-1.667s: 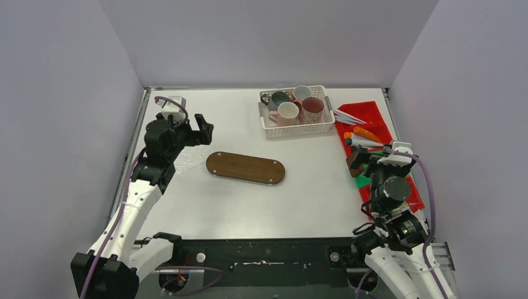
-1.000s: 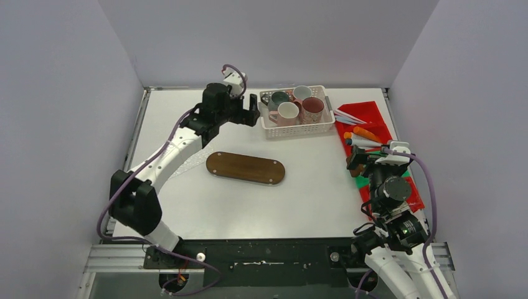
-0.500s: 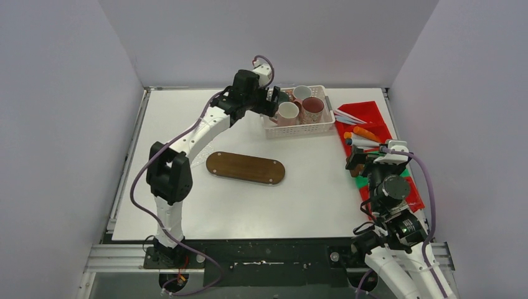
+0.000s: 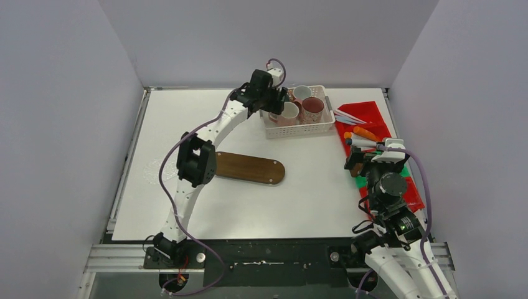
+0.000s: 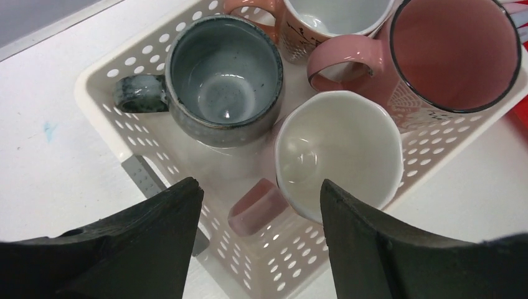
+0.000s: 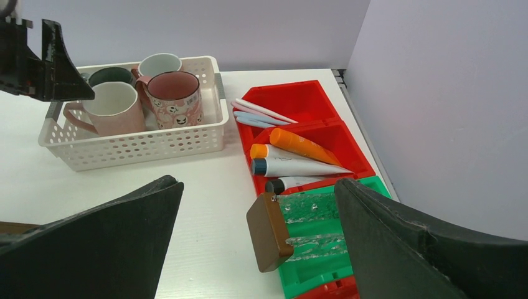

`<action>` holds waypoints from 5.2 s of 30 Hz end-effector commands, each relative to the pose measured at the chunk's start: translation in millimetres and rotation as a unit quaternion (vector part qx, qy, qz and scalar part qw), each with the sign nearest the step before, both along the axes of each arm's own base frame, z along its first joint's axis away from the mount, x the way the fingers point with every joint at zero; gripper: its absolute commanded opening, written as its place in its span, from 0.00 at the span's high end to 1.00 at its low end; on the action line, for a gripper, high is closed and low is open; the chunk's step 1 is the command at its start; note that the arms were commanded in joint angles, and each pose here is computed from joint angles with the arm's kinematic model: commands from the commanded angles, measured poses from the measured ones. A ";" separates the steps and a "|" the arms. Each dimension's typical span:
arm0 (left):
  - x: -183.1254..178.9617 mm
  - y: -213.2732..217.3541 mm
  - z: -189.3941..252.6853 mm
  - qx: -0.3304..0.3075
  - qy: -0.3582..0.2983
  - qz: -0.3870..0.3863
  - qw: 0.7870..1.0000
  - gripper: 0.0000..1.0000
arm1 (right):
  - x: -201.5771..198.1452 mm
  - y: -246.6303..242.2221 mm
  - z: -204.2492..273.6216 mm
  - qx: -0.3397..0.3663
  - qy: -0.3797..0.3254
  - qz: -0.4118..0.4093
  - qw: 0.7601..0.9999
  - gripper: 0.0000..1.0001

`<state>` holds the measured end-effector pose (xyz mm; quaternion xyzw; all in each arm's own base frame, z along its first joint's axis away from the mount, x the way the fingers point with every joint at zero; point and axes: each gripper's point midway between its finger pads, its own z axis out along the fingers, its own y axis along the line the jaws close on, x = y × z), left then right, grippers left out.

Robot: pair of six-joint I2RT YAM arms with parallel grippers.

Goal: Prepare toiletry sets of a toothbrush and toothpaste on the tray
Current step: Pick up the cup from the storage box, then place the cup on the tray.

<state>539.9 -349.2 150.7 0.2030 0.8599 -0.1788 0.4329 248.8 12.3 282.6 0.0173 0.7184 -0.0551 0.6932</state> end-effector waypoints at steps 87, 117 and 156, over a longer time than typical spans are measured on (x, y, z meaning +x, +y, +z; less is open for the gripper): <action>-151.1 332.4 99.7 -0.157 -0.016 0.518 0.841 1.00 | -8.3 -5.0 11.6 0.018 -0.034 -0.006 0.999 0.00; -234.3 463.7 1.8 -0.102 0.093 0.794 0.592 1.00 | -4.7 3.9 7.5 0.023 -0.031 0.013 0.999 0.00; -230.1 460.7 -34.5 -0.075 0.151 0.811 0.560 0.97 | -0.4 7.1 5.2 0.018 -0.030 0.018 0.999 0.00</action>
